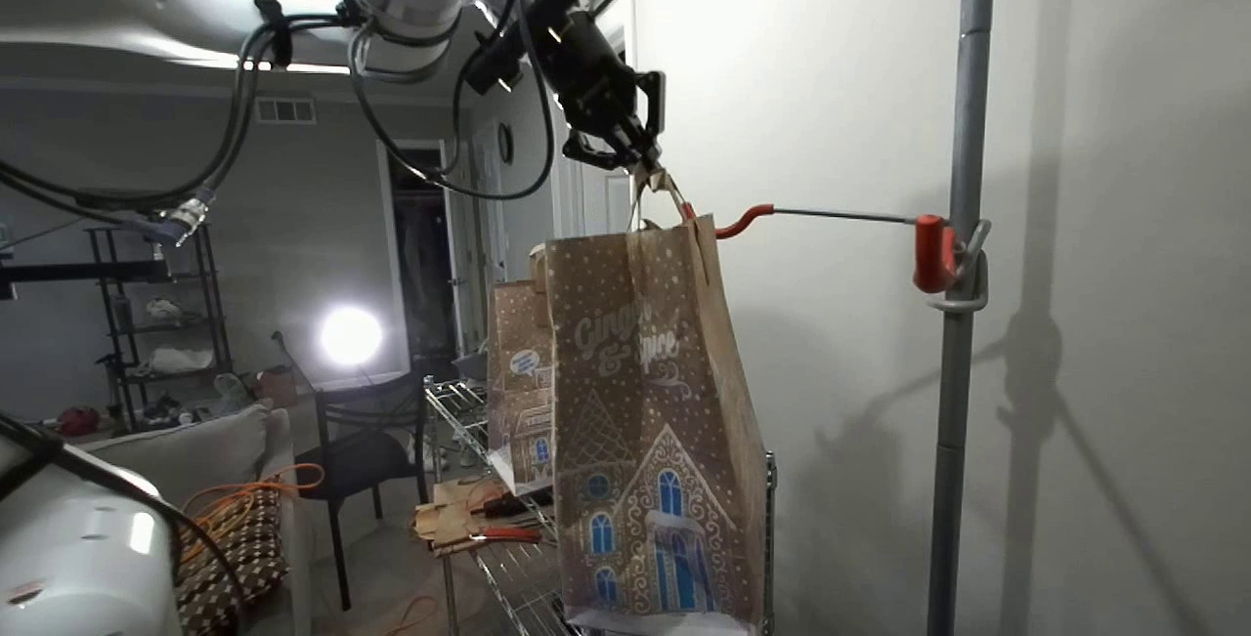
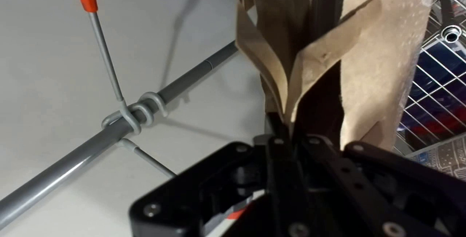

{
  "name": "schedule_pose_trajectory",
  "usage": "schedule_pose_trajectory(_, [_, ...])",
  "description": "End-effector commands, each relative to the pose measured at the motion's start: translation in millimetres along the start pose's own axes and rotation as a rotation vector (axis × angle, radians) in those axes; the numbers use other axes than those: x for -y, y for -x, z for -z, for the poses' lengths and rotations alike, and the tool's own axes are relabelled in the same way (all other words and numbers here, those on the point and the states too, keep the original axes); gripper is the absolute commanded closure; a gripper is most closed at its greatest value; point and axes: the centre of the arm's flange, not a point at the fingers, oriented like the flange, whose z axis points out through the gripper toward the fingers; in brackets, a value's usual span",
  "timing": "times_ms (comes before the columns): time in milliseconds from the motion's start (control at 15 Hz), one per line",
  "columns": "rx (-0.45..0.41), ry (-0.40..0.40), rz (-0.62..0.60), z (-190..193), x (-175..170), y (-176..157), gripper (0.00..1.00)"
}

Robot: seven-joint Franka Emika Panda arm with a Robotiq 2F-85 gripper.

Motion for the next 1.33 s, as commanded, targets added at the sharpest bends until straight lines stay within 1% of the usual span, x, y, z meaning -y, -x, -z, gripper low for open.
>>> schedule_pose_trajectory(0, [0.002,-0.002,-0.001,-1,0,0,0.95])
schedule_pose_trajectory(333, [0.0,0.0,0.007,1,4,-3,0.95])
schedule_pose_trajectory(400, [-0.006,0.001,0.016,-1,3,1,0.95])
schedule_pose_trajectory(467, [-0.054,-0.013,0.064,-5,1,11,0.95])
schedule_pose_trajectory(533, [-0.075,-0.014,0.1,-7,-2,18,0.96])
schedule_pose_trajectory(667, [-0.076,-0.003,0.183,-9,-14,37,0.96])
schedule_pose_trajectory(867, [-0.097,-0.01,0.306,-14,-34,71,0.95])
schedule_pose_trajectory(1133, [-0.177,-0.027,0.463,-18,-56,112,0.96])
schedule_pose_trajectory(1267, [-0.213,-0.037,0.52,-22,-70,131,0.96])
